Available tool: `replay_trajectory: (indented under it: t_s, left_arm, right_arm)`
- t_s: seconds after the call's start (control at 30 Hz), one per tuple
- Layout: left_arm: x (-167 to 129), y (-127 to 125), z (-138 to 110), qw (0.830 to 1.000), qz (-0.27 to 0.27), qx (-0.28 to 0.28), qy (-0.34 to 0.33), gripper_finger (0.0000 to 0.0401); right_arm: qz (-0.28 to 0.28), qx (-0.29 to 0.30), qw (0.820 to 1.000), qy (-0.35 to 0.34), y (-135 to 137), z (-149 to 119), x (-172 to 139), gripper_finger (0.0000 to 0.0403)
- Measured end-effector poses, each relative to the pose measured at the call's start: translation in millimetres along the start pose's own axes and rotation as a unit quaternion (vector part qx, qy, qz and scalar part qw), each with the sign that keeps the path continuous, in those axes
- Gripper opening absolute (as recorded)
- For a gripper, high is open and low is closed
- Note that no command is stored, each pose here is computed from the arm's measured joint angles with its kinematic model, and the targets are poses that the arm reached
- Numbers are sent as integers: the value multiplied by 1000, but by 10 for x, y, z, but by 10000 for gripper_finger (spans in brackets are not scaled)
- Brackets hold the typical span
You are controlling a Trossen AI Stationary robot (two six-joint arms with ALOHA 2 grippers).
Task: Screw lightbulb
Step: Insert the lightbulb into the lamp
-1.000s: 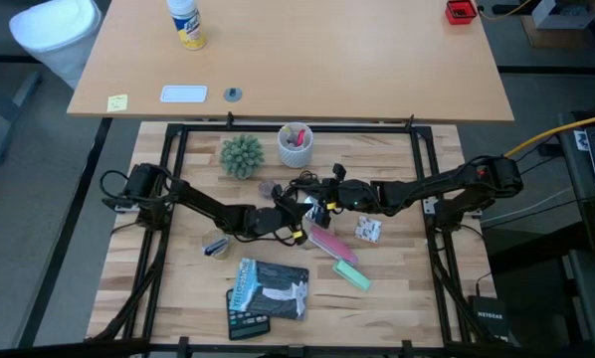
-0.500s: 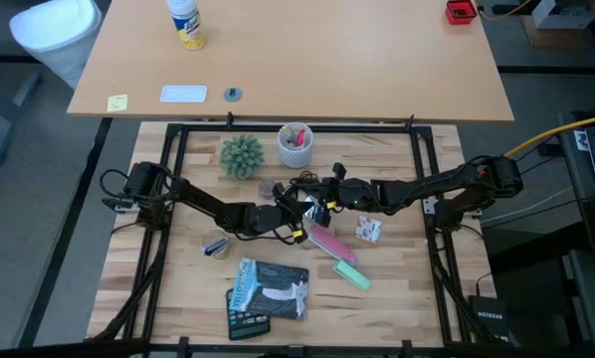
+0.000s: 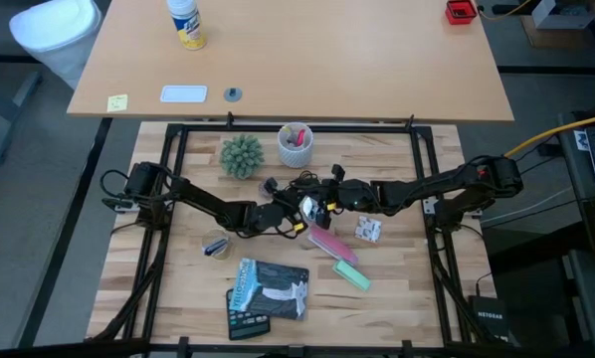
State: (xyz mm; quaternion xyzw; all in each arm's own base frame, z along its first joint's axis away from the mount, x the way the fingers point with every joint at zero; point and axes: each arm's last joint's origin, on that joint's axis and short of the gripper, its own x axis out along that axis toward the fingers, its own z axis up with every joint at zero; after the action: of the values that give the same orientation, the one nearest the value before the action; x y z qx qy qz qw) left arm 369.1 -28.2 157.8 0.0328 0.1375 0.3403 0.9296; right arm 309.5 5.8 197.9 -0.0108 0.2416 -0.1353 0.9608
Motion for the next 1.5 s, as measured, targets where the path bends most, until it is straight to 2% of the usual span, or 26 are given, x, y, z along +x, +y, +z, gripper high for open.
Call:
replay_trajectory:
  t_s: [0.17, 0.33, 0.47, 0.67, 0.83, 1.0, 1.5]
  left_arm:
    - [33, 39, 3, 1000, 14, -1, 0, 0]
    - [-39, -4, 45, 1000, 4, -5, -7, 0]
    - [-190, -112, 103, 999, -25, -11, -19, 0]
    - [-315, -257, 89, 993, -117, -7, -15, 0]
    - [-262, -218, 98, 993, -119, -7, -15, 0]
    - [-131, -134, 110, 984, -180, -11, -5, 0]
    - [47, 41, 124, 988, -153, -19, -1, 0]
  right_arm:
    - [-1, 0, 1000, 0, -1, 0, 0, 28]
    - [-3, 1, 1000, -2, -3, 3, 1, 28]
    - [-4, 1, 1000, -2, -4, 3, 1, 28]
    - [-5, 1, 1000, -2, -4, 3, 1, 28]
    - [-5, 1, 1000, -2, -5, 4, 1, 28]
    - [-5, 1, 1000, -2, -5, 2, 1, 28]
    - [-7, 1, 1000, -2, -9, 2, 2, 28]
